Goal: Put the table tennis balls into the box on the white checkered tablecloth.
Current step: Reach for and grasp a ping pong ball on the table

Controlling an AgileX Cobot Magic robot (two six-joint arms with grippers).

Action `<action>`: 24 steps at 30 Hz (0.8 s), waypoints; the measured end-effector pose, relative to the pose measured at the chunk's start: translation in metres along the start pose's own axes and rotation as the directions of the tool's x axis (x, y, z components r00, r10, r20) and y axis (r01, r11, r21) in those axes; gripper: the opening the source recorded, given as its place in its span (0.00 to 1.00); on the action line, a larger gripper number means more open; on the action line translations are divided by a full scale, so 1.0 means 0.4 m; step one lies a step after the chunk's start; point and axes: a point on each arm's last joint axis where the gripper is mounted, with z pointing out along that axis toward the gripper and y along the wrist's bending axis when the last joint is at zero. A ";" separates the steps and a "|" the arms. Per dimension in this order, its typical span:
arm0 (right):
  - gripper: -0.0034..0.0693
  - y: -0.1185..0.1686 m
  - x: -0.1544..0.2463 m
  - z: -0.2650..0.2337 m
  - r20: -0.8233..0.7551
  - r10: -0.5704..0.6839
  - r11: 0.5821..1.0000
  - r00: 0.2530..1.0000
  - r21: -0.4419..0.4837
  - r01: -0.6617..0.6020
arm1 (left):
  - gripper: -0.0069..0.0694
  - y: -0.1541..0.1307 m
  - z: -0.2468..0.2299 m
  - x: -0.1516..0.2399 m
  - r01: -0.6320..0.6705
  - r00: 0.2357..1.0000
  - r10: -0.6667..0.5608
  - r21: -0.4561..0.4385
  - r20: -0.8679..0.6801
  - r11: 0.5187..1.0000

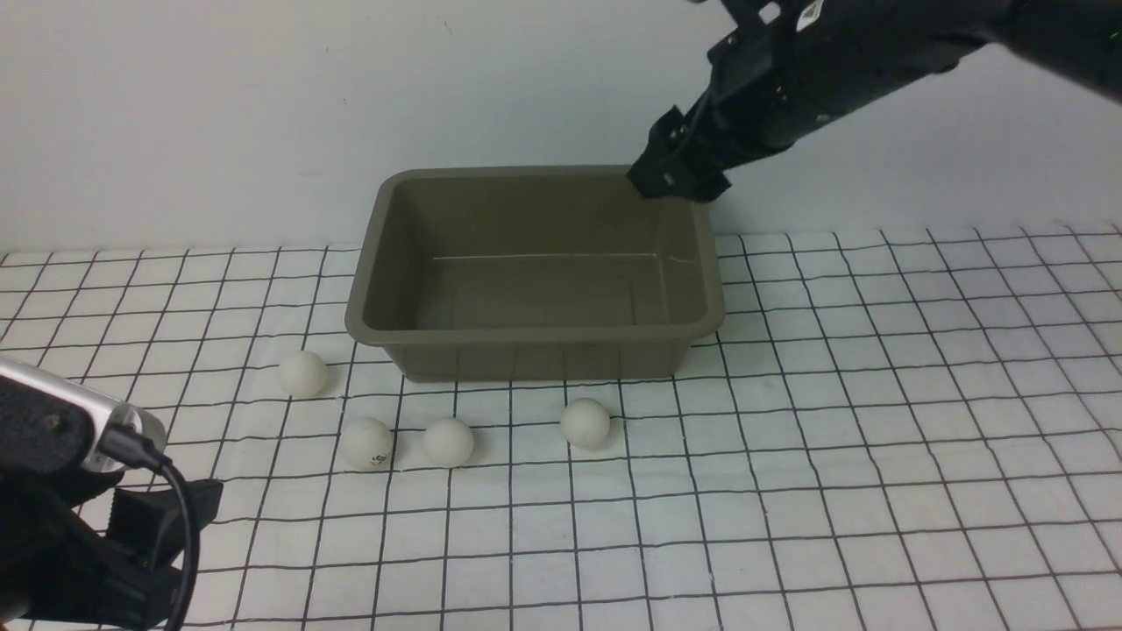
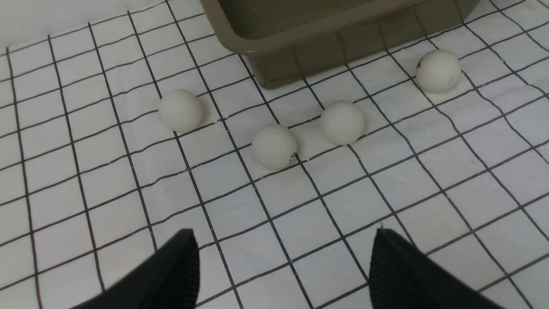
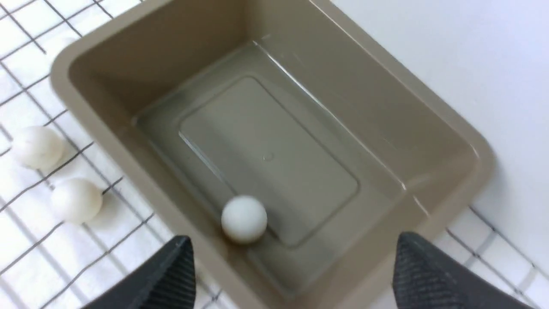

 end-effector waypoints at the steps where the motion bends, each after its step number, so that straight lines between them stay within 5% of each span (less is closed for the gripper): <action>1: 0.82 0.002 -0.001 -0.022 -0.014 0.006 1.000 1.000 0.007 -0.006 | 0.72 0.000 0.000 0.000 0.003 1.000 -0.003 -0.001 0.001 1.000; 9: 0.82 0.021 0.028 -0.175 -0.203 0.109 0.993 0.973 0.074 -0.096 | 0.72 -0.003 0.000 -0.003 0.032 0.999 -0.032 0.015 0.015 0.999; 15: 0.82 0.043 0.034 -0.267 -0.171 0.199 0.977 0.965 0.114 -0.182 | 0.72 -0.003 0.000 -0.003 0.028 0.999 -0.028 0.015 0.015 1.000; 24: 0.82 0.174 0.232 -0.166 -0.337 0.287 0.953 0.897 0.007 -0.303 | 0.72 -0.004 0.000 -0.003 0.027 1.000 -0.027 0.017 0.013 0.999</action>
